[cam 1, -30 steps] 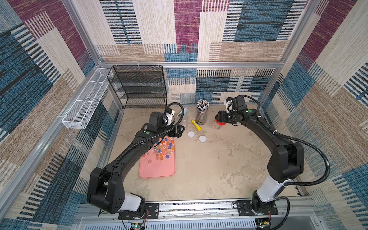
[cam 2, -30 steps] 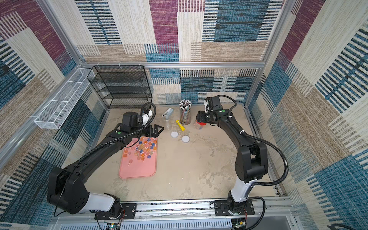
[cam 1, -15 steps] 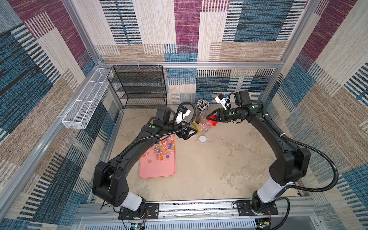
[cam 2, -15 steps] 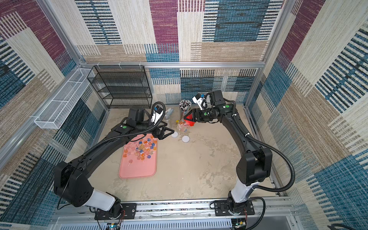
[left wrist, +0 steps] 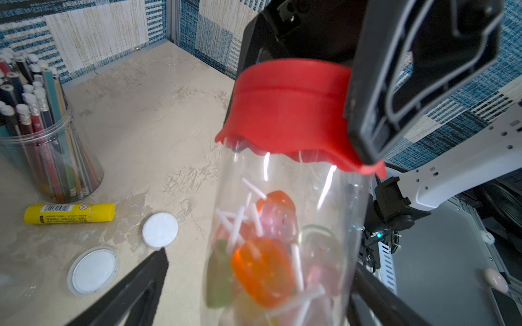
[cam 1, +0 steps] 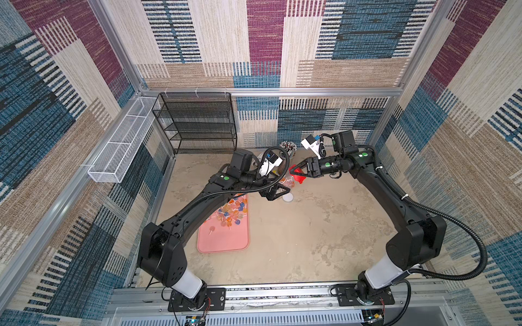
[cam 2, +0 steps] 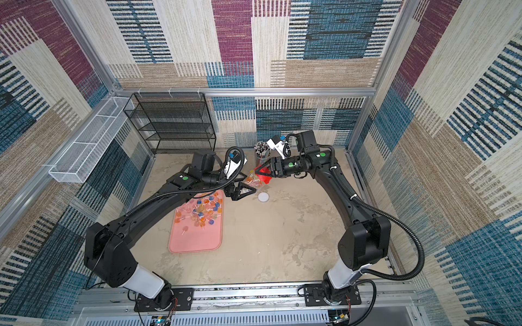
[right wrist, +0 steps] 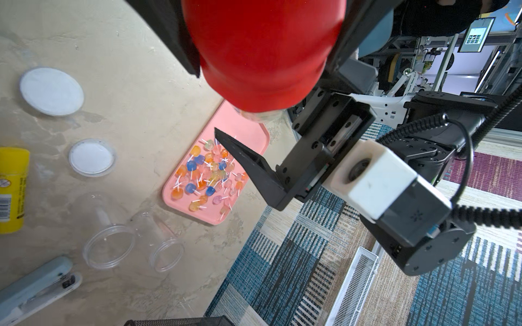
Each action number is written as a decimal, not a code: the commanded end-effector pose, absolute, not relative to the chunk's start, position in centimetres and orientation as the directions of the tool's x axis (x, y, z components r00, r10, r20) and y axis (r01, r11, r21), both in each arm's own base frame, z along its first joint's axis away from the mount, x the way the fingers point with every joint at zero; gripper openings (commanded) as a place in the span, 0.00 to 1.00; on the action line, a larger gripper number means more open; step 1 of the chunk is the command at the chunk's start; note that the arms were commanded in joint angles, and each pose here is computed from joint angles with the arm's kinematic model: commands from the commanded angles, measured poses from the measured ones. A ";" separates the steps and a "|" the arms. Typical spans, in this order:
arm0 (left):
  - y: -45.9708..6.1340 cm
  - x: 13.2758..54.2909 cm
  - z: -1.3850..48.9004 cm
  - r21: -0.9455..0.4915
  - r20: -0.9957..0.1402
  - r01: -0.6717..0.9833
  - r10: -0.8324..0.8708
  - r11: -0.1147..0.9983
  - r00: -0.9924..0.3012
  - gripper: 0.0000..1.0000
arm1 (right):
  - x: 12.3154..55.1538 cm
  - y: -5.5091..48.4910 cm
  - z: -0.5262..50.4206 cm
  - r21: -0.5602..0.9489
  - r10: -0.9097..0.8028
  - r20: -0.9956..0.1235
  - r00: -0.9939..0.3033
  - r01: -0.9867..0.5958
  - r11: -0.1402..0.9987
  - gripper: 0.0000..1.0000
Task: Pour the candies out of the jar
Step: Pick up the jar from the center of the board.
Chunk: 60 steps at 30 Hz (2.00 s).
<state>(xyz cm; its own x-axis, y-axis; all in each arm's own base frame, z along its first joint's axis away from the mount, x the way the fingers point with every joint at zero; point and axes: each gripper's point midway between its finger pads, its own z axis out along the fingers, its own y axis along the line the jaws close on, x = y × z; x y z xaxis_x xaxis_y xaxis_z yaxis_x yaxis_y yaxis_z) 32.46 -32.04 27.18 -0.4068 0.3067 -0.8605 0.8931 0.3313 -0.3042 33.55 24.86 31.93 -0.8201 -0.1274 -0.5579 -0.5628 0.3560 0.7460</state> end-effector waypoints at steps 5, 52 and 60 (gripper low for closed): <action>-32.7 33.0 28.0 -0.254 -0.892 0.920 0.295 0.299 -0.342 0.94 | 33.0 25.5 33.3 0.751 -0.127 -0.584 -0.802 -0.593 0.292 0.46; -32.9 32.6 28.1 -0.275 -0.882 0.921 0.308 0.276 -0.356 0.00 | 34.3 26.1 33.8 0.750 -0.086 -0.591 -0.802 -0.585 0.307 0.67; -32.3 32.9 28.5 -0.233 -0.901 0.918 0.284 0.321 -0.328 0.00 | 35.9 25.5 34.9 0.736 0.001 -0.601 -0.800 -0.553 0.391 0.84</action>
<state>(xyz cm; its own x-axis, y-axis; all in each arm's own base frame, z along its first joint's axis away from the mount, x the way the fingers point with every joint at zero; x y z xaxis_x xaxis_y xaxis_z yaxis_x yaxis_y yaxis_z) 32.43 -32.40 27.43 -0.3761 0.3068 -0.8743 0.9084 0.3083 -0.2825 34.95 25.63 33.29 -0.8217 -0.0556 -0.5672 -0.5445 0.3705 0.7525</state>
